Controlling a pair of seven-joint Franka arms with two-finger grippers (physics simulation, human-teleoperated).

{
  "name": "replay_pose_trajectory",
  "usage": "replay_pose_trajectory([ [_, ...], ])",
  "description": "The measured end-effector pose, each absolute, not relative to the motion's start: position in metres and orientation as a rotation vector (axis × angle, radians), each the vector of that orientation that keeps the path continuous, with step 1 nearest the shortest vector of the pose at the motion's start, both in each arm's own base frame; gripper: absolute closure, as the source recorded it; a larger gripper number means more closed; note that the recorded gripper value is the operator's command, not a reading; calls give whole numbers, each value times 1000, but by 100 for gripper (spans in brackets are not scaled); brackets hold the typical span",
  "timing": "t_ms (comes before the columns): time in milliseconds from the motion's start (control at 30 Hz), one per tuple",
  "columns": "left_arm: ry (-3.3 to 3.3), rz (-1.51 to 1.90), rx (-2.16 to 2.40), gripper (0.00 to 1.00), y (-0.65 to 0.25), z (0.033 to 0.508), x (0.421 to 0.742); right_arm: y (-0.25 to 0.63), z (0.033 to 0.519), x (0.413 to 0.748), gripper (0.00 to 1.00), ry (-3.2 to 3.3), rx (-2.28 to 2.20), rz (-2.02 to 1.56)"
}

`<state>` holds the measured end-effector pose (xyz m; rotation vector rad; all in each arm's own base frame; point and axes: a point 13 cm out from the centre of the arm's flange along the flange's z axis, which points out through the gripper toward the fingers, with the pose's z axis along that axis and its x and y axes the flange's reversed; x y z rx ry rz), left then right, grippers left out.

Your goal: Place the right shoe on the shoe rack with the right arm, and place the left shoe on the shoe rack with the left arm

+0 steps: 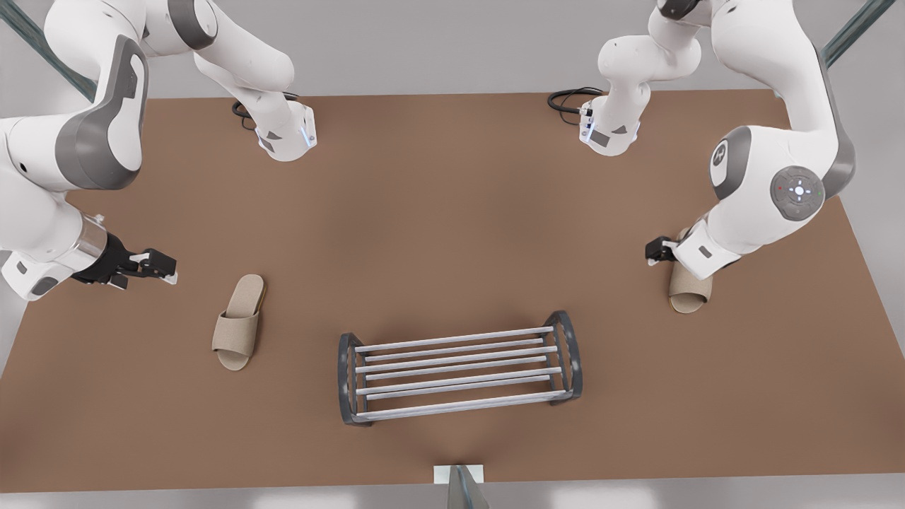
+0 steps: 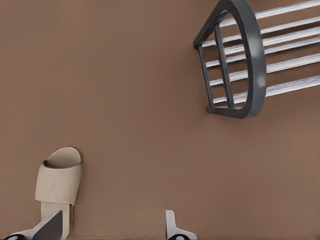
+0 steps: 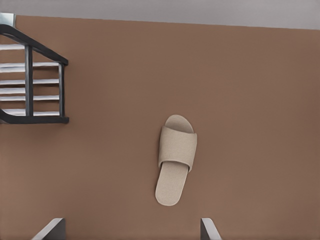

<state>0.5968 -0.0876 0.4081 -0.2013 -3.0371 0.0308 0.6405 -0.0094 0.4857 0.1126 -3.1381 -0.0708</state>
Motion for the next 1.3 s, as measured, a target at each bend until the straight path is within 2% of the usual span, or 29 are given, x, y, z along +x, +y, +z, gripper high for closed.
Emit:
replay_pose_trajectory([
  [133, -3035, 28, -174, 0, -92, 421, 592, -1, 486, 641, 0, -3140, 136, -71],
  [167, -3032, 23, -121, 0, -70, 425, 586, 0, 484, 642, 0, -3137, 137, -73],
  [200, -3020, 8, -52, 0, -39, 417, 566, -1, 480, 643, 0, -3131, 136, -76],
  [267, -3001, -28, 86, 0, 18, 363, 506, 2, 456, 648, 0, -3093, 136, -135],
  [333, -3022, -52, 134, 0, 39, 283, 454, -43, 422, 653, 0, -3033, -28, -357],
  [367, -3057, -55, 106, 0, 35, 244, 444, -56, 421, 653, 0, -3031, -69, -403],
  [433, -3134, -40, 109, 0, 45, 167, 430, 2, 426, 657, 0, -3047, 97, -303],
  [500, -3268, -50, 155, 0, 69, 137, 432, 28, 427, 659, 0, -3060, 164, -219],
  [600, -3477, -189, 85, 0, 117, 152, 453, 65, 414, 671, 0, -3096, 203, -70],
  [667, -3553, -283, 45, 0, 155, 159, 457, 56, 401, 662, 0, -3140, 179, 82],
  [733, -3587, -358, -50, 0, 186, 158, 452, 7, 356, 641, 0, -3201, 83, 201],
  [800, -3590, -375, -110, 0, 211, 144, 440, -17, 355, 643, 0, -3325, 8, 251],
  [867, -3597, -342, -207, 0, 218, 125, 446, -31, 346, 607, 0, -3409, -30, 330],
  [933, -3610, -229, -326, 0, 201, 101, 456, -36, 291, 567, 0, -3466, -22, 331],
  [1000, -3659, -98, -370, 0, 190, 90, 469, -52, 257, 546, 0, -3534, -54, 302],
  [1100, -3701, -92, -430, 0, 198, 97, 475, -80, 218, 530, 0, -3622, -136, 226],
  [1300, -3735, -147, -503, 0, 224, 108, 469, -90, 207, 546, 0, -3794, -153, 112],
])
